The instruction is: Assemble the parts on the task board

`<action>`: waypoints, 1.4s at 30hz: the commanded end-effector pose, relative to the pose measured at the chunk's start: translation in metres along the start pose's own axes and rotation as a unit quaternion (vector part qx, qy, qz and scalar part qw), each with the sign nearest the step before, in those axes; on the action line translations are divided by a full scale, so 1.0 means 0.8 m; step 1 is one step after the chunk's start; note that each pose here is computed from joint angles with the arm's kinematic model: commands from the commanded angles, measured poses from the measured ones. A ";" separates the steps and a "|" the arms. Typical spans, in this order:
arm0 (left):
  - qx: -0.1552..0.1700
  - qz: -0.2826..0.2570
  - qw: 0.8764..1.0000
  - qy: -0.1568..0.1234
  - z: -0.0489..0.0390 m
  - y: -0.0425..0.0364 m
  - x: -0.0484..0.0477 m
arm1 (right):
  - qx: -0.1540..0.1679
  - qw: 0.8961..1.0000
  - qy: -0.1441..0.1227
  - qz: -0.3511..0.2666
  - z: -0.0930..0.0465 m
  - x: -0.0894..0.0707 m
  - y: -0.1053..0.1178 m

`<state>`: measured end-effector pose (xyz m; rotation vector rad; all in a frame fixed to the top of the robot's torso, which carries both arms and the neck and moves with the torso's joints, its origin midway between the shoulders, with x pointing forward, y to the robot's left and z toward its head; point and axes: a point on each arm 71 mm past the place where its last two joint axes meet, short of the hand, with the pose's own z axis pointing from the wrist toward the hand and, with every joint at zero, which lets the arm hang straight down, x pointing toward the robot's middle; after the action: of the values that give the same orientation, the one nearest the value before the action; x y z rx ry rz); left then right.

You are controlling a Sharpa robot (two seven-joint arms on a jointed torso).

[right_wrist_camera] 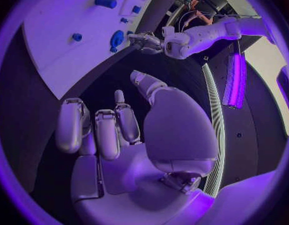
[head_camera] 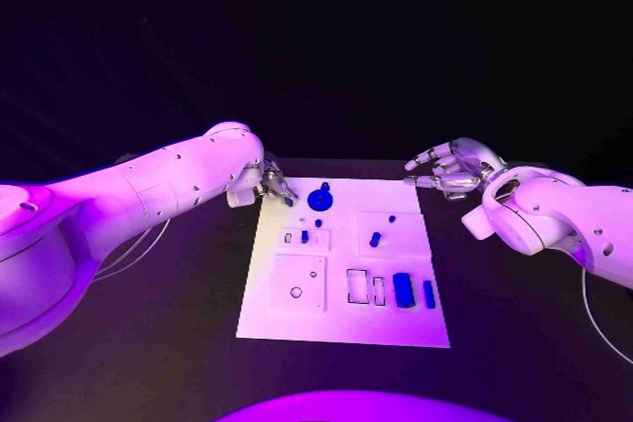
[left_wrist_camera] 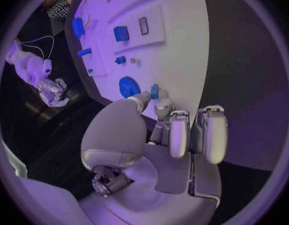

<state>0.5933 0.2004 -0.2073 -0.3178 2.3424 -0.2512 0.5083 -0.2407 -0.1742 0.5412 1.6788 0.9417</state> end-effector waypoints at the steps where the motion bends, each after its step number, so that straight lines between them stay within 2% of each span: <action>1: 0.017 -0.019 1.000 0.007 0.000 -0.0035 0.001 | -0.006 1.000 0.009 -0.003 0.000 0.002 0.002; 11: 0.027 -0.060 0.998 0.013 -0.002 0.0037 0.000 | -0.005 1.000 0.010 -0.004 0.001 0.002 0.001; 20: 0.032 -0.087 0.995 0.024 -0.014 0.0167 0.003 | -0.002 1.000 0.007 -0.005 0.002 -0.001 -0.002; 25: 0.039 -0.086 0.995 0.021 -0.026 0.0215 0.008 | -0.001 1.000 0.005 -0.005 0.002 -0.003 -0.003; 30: 0.047 -0.082 0.995 0.007 -0.039 0.0255 0.014 | -0.002 1.000 0.004 -0.008 0.002 -0.004 -0.004; 34: 0.053 -0.067 0.996 -0.005 -0.048 0.0278 0.023 | -0.003 1.000 0.004 -0.011 0.002 -0.004 -0.004; 42: 0.057 -0.034 0.998 -0.019 -0.055 0.0297 0.044 | -0.006 1.000 0.005 -0.016 0.002 -0.004 -0.003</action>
<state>0.5331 0.2165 -0.2082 -0.3744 2.3250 -0.4462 0.5115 -0.2462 -0.1749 0.5329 1.6781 0.9220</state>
